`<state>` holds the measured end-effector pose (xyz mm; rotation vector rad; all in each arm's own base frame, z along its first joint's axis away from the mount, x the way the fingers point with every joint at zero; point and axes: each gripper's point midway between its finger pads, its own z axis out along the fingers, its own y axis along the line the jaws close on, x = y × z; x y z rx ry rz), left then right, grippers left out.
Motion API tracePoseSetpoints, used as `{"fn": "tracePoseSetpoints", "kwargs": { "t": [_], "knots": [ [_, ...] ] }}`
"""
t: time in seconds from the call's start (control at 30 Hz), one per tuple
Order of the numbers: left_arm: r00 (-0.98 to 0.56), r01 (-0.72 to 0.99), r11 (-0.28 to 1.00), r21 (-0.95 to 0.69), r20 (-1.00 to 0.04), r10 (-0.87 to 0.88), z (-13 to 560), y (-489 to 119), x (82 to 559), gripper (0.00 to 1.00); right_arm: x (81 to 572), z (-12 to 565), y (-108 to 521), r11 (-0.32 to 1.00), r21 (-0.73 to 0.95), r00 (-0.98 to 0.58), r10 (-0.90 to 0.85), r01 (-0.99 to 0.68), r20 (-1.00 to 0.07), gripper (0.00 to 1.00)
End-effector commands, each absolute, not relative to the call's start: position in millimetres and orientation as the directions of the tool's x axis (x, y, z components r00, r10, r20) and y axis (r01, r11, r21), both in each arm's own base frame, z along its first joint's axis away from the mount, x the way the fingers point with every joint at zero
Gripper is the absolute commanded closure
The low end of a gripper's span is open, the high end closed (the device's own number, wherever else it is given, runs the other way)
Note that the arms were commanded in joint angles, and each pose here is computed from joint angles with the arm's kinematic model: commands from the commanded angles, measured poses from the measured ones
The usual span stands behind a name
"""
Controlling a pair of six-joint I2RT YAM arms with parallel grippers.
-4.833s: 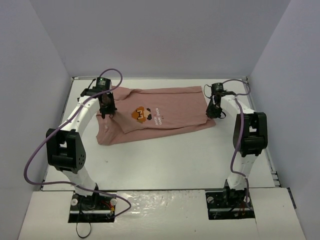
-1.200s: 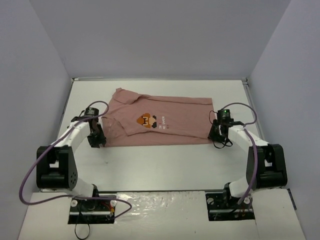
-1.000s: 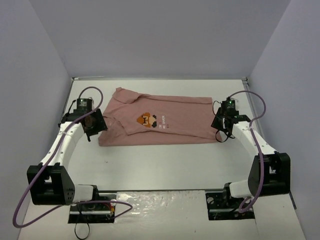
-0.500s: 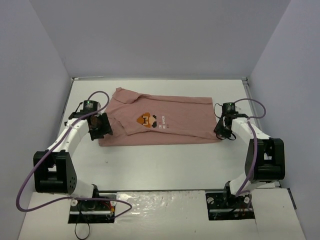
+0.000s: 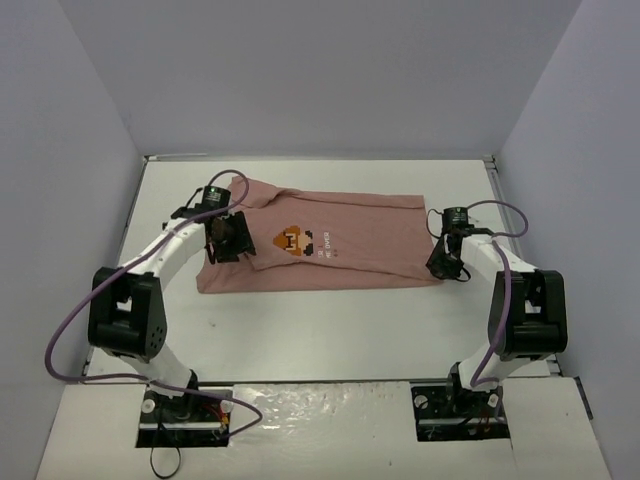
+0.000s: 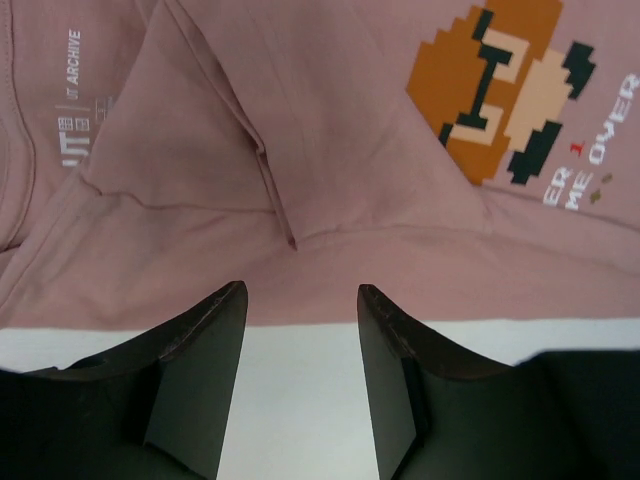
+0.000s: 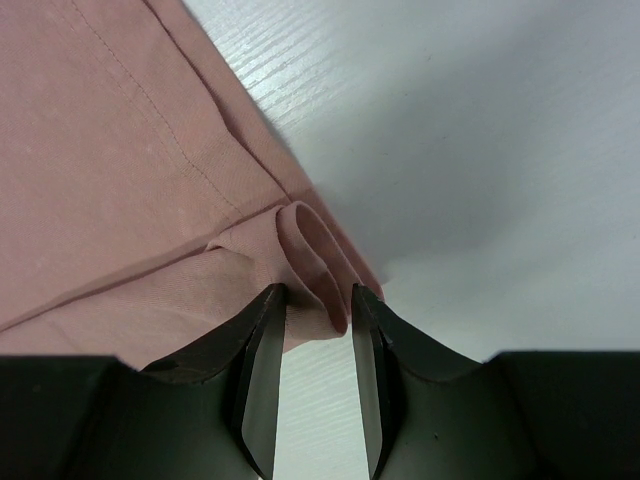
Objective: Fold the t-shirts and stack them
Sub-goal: Fold the flattened tshirt in 1/3 of the way
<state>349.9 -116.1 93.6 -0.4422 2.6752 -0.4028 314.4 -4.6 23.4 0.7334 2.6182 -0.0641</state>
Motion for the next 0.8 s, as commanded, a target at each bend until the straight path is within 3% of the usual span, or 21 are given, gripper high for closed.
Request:
{"fn": "tracePoseSetpoints", "kwargs": {
  "t": [0.0, 0.4, 0.5, 0.7, 0.77],
  "knots": [
    [-0.835, -0.305, 0.877, -0.37, -0.34, -0.433, 93.8, -122.8, 377.7, 0.55, 321.1, 40.2, -7.3, 0.862, 0.08, -0.755, 0.48, 0.501, -0.447, 0.7],
    [-0.87, -0.317, 0.893, -0.321, -0.277, -0.408, 59.4, -140.5, 380.3, 0.56, 319.9, 41.5, -4.8, 0.867, 0.093, -0.758, 0.476, 0.49, -0.445, 0.7],
    [-0.871, -0.316, 0.893, -0.32, -0.276, -0.407, 57.7, -141.5, 381.2, 0.66, 320.3, 41.2, -3.8, 0.869, 0.094, -0.761, 0.474, 0.486, -0.443, 0.7],
    [-0.873, -0.291, 0.901, -0.322, -0.297, -0.387, 67.7, -145.1, 384.2, 0.97, 323.7, 41.9, -3.5, 0.87, 0.097, -0.761, 0.473, 0.484, -0.443, 0.71],
    [-0.87, -0.285, 0.902, -0.325, -0.307, -0.385, 72.0, -145.5, 386.4, 1.0, 324.8, 41.7, -2.7, 0.871, 0.099, -0.763, 0.472, 0.481, -0.442, 0.71]
  ]
}}
